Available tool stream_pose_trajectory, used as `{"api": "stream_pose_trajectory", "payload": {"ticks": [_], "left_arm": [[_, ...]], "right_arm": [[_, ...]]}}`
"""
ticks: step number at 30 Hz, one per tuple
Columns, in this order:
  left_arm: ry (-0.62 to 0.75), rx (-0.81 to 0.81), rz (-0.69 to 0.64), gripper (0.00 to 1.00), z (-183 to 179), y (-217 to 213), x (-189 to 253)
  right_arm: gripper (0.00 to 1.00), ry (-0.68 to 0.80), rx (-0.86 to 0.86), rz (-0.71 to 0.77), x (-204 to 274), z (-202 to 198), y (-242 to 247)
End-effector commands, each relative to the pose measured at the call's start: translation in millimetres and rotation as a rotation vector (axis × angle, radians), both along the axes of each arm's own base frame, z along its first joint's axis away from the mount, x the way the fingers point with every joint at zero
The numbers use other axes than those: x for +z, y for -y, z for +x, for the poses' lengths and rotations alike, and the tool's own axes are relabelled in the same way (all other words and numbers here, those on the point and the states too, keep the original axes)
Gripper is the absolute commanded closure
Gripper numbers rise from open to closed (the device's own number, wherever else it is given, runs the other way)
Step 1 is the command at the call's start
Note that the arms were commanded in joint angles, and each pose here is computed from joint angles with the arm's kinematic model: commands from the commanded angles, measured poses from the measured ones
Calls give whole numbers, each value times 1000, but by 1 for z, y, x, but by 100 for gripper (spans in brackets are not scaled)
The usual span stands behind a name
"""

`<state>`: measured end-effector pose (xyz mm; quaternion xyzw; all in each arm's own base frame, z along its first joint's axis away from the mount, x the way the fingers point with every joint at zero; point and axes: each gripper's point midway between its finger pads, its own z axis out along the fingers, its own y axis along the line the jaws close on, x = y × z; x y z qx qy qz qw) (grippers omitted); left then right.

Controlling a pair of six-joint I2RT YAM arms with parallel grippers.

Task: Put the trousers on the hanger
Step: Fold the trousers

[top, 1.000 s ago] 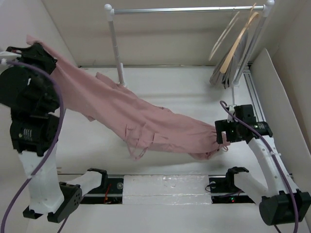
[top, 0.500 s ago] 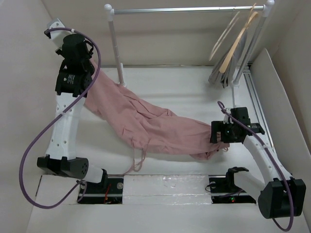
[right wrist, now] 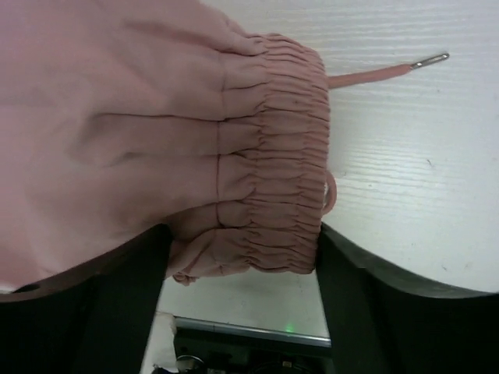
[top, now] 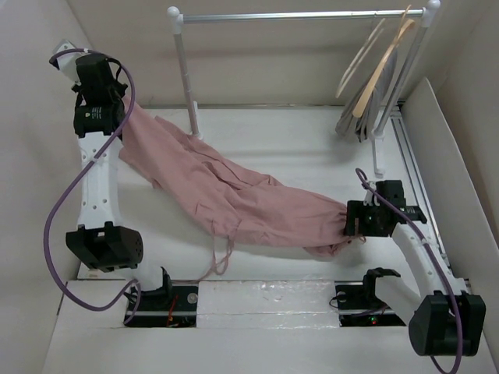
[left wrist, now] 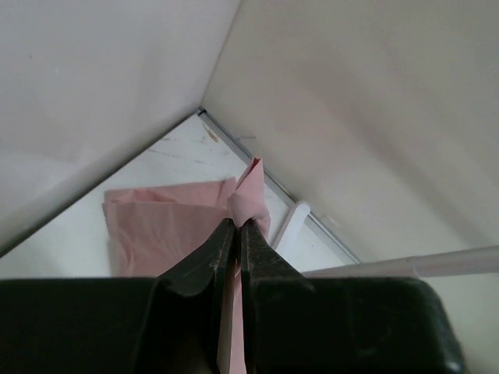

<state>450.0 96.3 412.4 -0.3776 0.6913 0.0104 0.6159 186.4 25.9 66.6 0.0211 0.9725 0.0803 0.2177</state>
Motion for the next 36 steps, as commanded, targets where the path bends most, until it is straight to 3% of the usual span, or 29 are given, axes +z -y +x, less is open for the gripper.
{"api": "stream_pose_trajectory", "payload": {"ticks": [1,3,4,6,8,12,16,18,21,22,24,27,30,31,33,34,35,36], "left_arm": [[86,-30,-23,100,-13,10,25],[78,-22,-23,100,-17,9,23],[74,-20,-24,100,-23,9,25],[79,-7,-20,100,-34,8,29],[119,20,-4,100,-58,5,48],[199,104,53,100,-116,-5,92],[231,163,89,100,-144,-13,116],[233,178,94,100,-141,-16,118],[203,169,101,100,-110,-19,112],[115,162,119,100,-71,-24,87],[120,158,126,100,-59,-25,89],[-16,128,130,100,19,-30,29],[-15,95,73,100,65,-26,4],[-66,60,44,100,92,-22,-31],[-69,21,-31,100,119,-18,-57],[-77,-49,-60,97,129,-6,-68],[-90,-83,-72,71,136,-1,-80],[-144,-117,-89,57,143,5,-109]], "right_arm": [[26,105,49,65,16,18,-12],[60,93,80,68,18,13,-12],[88,93,87,69,22,11,-13],[100,102,109,46,41,5,-12],[100,78,164,-3,55,-8,-14],[100,208,237,-128,129,-16,-5],[100,318,239,-247,183,-6,9],[100,360,216,-295,195,8,15],[100,413,209,-321,207,42,14],[100,422,168,-368,209,69,27],[100,421,163,-371,207,79,29],[100,403,142,-310,189,116,36],[100,375,86,-224,163,149,47],[100,365,59,-195,157,155,48],[100,368,-8,-172,147,174,63],[100,373,-40,-135,145,180,62],[99,402,-63,-118,146,190,65],[79,381,-61,-91,135,195,62]]}}
